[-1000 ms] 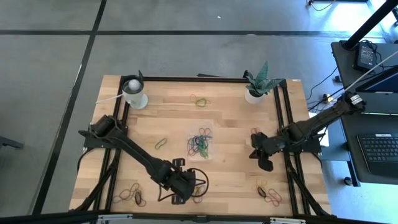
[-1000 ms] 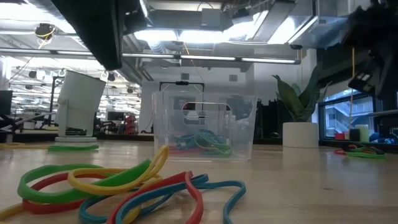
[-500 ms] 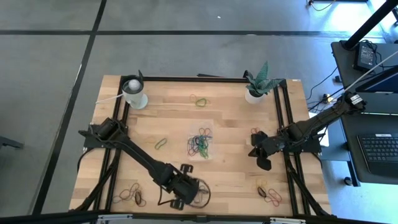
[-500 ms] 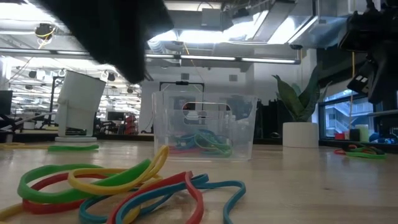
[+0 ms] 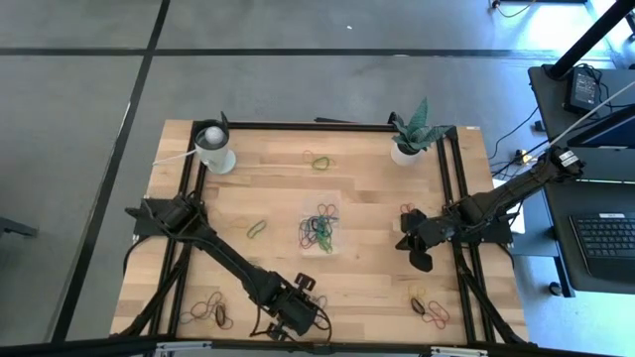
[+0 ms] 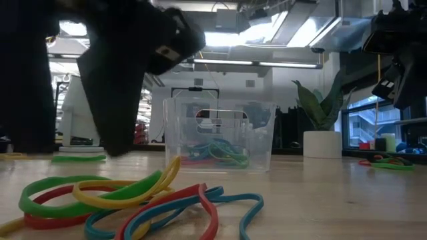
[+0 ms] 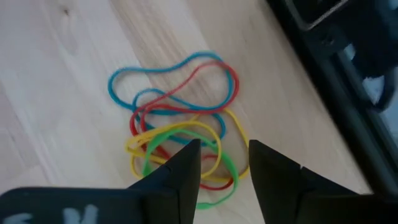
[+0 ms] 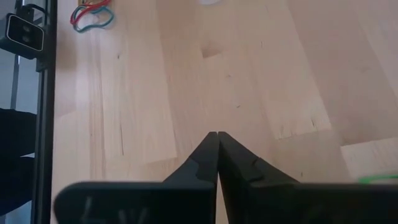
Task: Pick and place rubber bands into bin
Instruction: Put the yellow rubber band into the transparent bin
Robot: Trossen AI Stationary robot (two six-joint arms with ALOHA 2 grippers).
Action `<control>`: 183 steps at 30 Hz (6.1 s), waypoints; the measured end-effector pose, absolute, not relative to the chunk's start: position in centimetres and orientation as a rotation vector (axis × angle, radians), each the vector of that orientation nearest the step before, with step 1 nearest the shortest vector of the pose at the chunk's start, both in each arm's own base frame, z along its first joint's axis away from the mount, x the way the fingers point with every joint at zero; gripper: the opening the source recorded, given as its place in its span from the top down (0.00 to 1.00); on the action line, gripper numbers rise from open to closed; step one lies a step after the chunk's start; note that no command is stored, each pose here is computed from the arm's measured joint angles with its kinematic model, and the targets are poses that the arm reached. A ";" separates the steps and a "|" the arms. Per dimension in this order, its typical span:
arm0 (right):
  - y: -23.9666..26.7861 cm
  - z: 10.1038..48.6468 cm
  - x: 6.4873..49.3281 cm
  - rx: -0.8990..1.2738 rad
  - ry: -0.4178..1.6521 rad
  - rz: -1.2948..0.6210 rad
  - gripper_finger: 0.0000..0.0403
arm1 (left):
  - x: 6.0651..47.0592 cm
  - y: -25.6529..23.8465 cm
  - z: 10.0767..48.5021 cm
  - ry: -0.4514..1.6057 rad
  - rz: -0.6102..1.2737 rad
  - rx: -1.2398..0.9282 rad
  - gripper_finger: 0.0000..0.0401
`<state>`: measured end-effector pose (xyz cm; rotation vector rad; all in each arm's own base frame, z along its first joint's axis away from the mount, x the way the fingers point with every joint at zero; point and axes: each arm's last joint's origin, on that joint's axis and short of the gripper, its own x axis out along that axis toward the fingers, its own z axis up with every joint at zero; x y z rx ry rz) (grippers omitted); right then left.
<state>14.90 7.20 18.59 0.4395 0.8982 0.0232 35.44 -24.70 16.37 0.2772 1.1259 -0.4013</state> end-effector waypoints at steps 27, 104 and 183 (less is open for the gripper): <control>7.2 18.6 14.9 0.461 0.895 0.015 0.97 | 35.7 -24.7 14.5 1.180 -0.435 0.288 0.99; 7.2 18.7 15.0 0.452 0.876 -0.004 0.97 | 35.5 -22.6 16.7 1.172 -0.059 0.070 0.83; 7.2 18.8 15.1 0.458 0.851 -0.013 0.97 | 35.6 -20.2 24.6 1.022 -0.028 0.068 0.99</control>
